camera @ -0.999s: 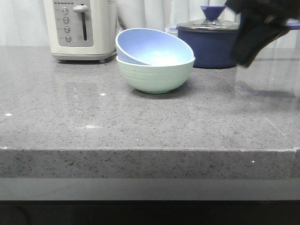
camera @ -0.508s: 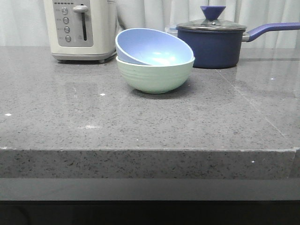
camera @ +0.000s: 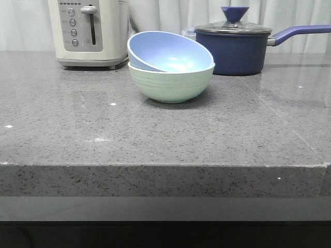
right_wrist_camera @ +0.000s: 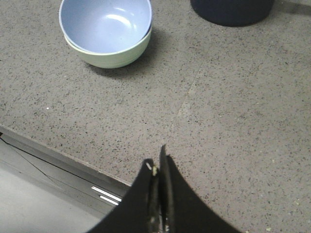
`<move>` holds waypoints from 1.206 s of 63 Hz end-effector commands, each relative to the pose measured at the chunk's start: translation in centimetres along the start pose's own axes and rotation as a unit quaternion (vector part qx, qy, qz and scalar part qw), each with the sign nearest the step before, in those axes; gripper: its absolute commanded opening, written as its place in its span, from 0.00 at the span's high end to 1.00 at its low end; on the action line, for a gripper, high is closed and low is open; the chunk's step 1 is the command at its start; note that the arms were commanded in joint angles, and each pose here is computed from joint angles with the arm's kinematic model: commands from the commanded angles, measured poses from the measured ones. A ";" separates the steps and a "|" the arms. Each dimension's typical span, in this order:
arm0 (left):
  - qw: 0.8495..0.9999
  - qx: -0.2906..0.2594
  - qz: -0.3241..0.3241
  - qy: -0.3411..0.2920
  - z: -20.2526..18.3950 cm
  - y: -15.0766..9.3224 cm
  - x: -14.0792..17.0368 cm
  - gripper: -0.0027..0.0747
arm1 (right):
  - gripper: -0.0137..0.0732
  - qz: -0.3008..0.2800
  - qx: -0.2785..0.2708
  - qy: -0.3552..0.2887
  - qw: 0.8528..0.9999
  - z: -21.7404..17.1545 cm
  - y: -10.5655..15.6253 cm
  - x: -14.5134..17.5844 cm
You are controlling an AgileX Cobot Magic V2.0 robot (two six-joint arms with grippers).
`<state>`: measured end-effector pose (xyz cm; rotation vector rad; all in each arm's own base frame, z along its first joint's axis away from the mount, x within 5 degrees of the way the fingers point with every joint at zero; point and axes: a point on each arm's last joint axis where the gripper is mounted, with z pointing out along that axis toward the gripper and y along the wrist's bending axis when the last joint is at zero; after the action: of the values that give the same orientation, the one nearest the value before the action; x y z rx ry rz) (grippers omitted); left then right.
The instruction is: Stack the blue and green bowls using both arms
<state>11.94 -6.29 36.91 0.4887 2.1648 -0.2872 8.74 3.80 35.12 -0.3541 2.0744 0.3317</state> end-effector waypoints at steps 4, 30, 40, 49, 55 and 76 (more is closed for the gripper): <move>0.999 0.005 -0.004 -0.049 -0.6 -0.1 -1.2 0.76 | 0.92 0.004 0.008 -0.045 0.999 -0.5 -0.1 -1.2; 0.999 0.005 -0.004 -0.049 -0.6 -0.1 -1.2 0.99 | 0.92 0.005 0.008 -0.045 0.999 -0.5 -0.1 -1.2; 0.999 0.008 -0.003 -0.051 -0.7 -0.2 -1.2 0.99 | 0.92 0.005 0.008 -0.045 0.999 -0.5 -0.1 -1.2; 0.997 0.005 -0.014 -0.076 -1.5 0.0 -0.6 0.99 | 0.92 0.005 0.008 -0.045 0.999 -0.5 -0.1 -1.2; 0.992 -0.025 -0.024 -0.123 -2.4 0.8 1.0 0.99 | 0.92 0.005 0.008 -0.045 0.999 -0.5 -0.1 -1.2; 0.925 -0.158 -0.064 -0.339 -1.6 2.7 10.4 0.99 | 0.92 0.005 0.008 -0.045 0.999 -0.5 -0.1 -1.2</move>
<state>6.70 -1.00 29.19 0.0850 1.7017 -0.1472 8.75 3.80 35.07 -0.3399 2.0795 0.3400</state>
